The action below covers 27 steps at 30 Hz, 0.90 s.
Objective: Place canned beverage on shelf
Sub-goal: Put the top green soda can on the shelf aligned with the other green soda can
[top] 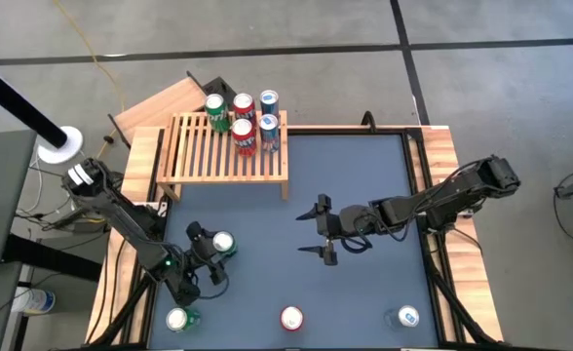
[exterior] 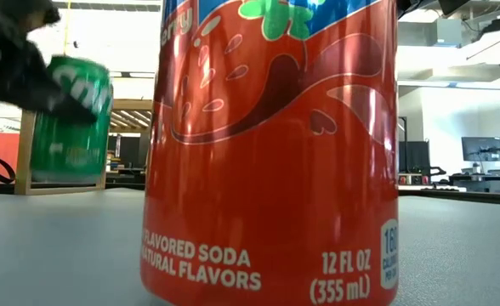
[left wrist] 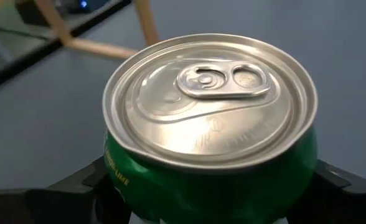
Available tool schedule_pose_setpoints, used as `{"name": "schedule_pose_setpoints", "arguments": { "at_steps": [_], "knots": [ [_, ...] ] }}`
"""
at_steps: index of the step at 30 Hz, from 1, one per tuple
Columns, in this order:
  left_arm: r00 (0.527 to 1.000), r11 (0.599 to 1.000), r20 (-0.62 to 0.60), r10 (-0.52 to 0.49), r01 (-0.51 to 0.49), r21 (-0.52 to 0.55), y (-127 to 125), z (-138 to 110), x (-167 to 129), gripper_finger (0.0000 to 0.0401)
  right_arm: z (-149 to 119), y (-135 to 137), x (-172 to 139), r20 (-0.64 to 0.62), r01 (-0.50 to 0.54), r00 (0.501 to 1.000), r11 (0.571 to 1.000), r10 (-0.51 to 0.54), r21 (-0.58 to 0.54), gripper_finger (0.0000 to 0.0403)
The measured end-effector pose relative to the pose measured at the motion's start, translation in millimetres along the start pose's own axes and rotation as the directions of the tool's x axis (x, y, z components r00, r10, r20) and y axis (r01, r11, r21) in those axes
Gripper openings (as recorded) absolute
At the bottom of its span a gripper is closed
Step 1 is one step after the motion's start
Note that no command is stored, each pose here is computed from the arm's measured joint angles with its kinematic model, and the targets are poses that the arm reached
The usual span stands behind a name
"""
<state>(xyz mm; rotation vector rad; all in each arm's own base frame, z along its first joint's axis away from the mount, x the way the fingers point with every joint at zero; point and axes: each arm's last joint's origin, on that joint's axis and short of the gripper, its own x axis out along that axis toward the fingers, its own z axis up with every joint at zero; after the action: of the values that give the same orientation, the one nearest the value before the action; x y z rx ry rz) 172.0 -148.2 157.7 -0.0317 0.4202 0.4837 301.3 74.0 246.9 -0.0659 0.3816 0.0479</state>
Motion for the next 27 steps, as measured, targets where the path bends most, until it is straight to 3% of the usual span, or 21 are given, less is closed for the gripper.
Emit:
{"name": "schedule_pose_setpoints", "arguments": {
  "at_steps": [6,13,19,27],
  "knots": [
    [0.997,0.998,0.067,-0.039,0.035,0.056,14,50,-13,0.0292,0,0,0,0.005,0.0,1.0,1.0,0.0,0.002,0.038],
    [0.989,0.987,0.124,-0.082,0.063,0.151,59,95,-24,0.0294,0,0,0,0.005,0.0,1.0,1.0,0.0,0.002,0.038],
    [0.949,0.977,0.279,-0.147,0.095,0.189,96,130,-42,0.0294,0,1,0,0.004,-0.001,1.0,1.0,0.001,0.002,0.038],
    [0.96,0.983,0.279,0.017,-0.067,0.17,136,137,-34,0.0294,0,0,0,0.004,0.002,1.0,1.0,-0.002,0.002,0.038]
  ]
}}
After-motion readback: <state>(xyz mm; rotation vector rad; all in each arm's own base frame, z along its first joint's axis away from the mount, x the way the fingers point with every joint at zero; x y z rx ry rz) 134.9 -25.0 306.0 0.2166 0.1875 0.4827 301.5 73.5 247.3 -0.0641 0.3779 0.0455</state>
